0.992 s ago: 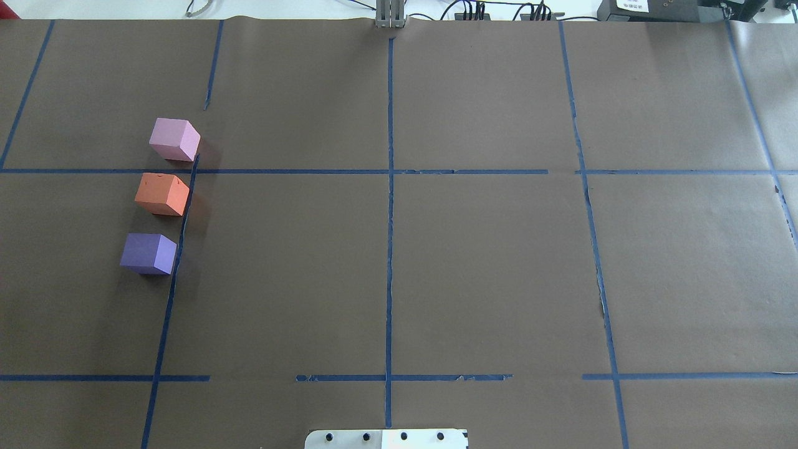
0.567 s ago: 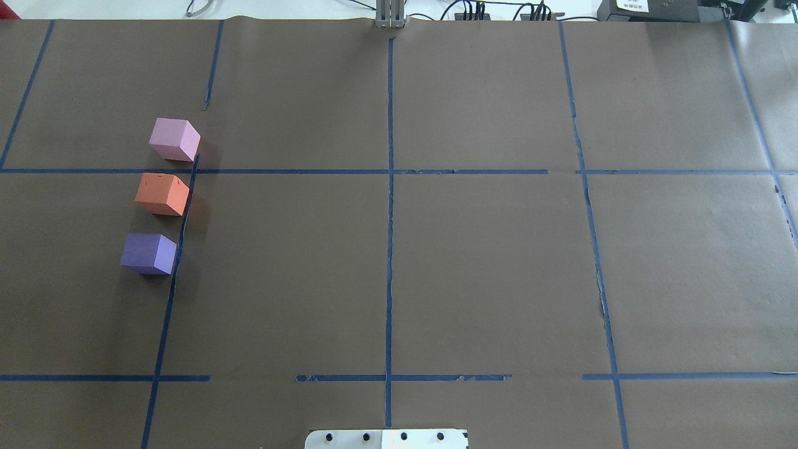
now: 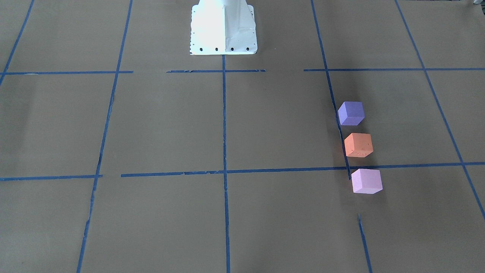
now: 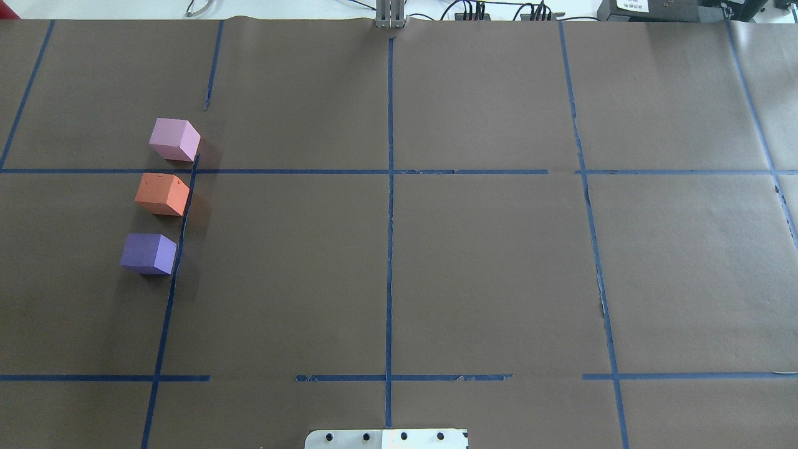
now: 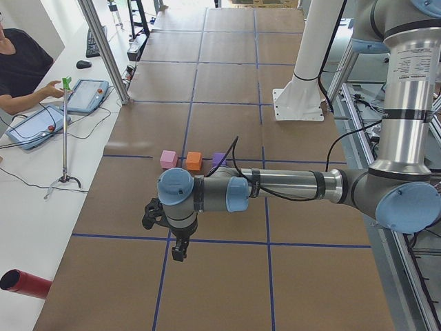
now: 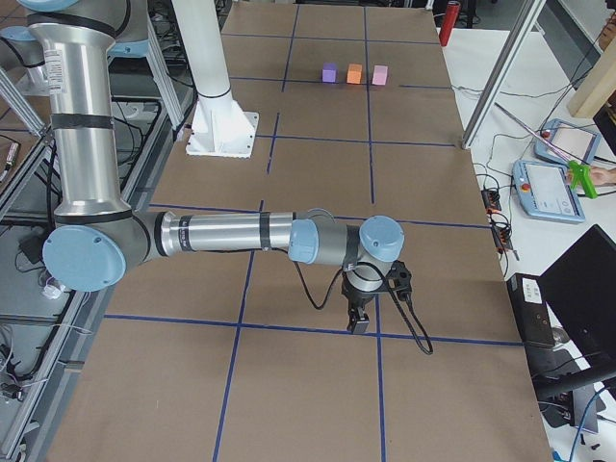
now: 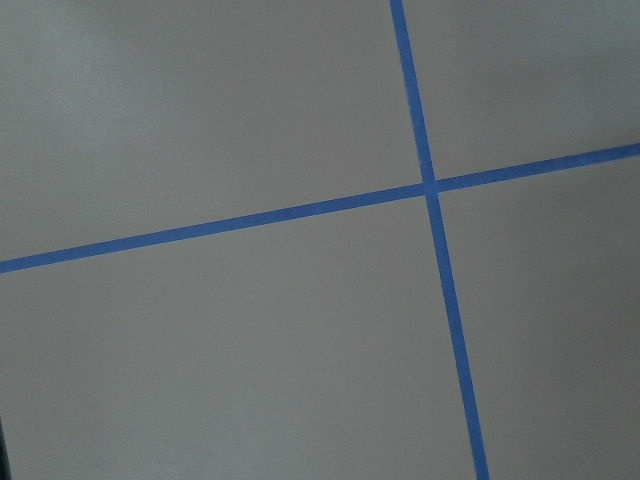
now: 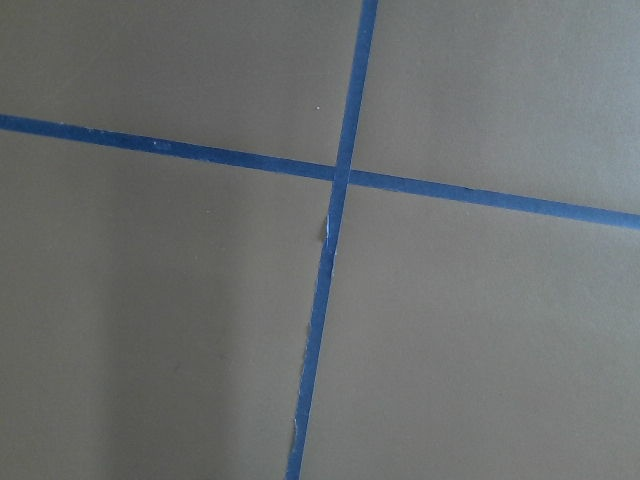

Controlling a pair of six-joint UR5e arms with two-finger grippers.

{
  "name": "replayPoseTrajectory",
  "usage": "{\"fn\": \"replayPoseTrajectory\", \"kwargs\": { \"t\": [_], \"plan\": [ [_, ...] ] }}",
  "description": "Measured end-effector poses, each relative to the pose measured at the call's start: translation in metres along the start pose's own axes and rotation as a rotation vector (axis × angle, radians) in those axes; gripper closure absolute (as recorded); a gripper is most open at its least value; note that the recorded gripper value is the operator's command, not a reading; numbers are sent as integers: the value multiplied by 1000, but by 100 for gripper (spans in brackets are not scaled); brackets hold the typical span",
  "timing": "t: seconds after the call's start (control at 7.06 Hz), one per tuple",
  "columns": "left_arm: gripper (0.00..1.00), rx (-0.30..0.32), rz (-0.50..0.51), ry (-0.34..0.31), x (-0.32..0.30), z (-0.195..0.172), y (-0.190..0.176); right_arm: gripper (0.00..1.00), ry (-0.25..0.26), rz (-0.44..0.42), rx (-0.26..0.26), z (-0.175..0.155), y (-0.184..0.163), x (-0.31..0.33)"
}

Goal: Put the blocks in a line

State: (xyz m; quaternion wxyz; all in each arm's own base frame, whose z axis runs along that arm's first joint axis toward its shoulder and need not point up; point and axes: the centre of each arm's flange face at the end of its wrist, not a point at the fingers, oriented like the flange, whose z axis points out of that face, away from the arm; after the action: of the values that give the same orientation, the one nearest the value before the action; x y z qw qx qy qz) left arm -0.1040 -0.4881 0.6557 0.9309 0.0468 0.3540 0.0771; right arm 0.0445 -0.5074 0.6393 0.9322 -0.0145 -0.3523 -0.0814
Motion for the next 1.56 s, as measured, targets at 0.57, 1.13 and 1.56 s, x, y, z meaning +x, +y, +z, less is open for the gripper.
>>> {"fn": "replayPoseTrajectory", "kwargs": {
  "t": [0.57,1.13,1.56],
  "plan": [
    [0,-16,-10,2,-8,10,2,0,0,0,0,0,0,0],
    [0,-9,-3,-3,-5,5,-3,0,0,0,0,0,0,0],
    [0,-6,1,-6,-4,3,-5,0,0,0,0,0,0,0]
  ]
}}
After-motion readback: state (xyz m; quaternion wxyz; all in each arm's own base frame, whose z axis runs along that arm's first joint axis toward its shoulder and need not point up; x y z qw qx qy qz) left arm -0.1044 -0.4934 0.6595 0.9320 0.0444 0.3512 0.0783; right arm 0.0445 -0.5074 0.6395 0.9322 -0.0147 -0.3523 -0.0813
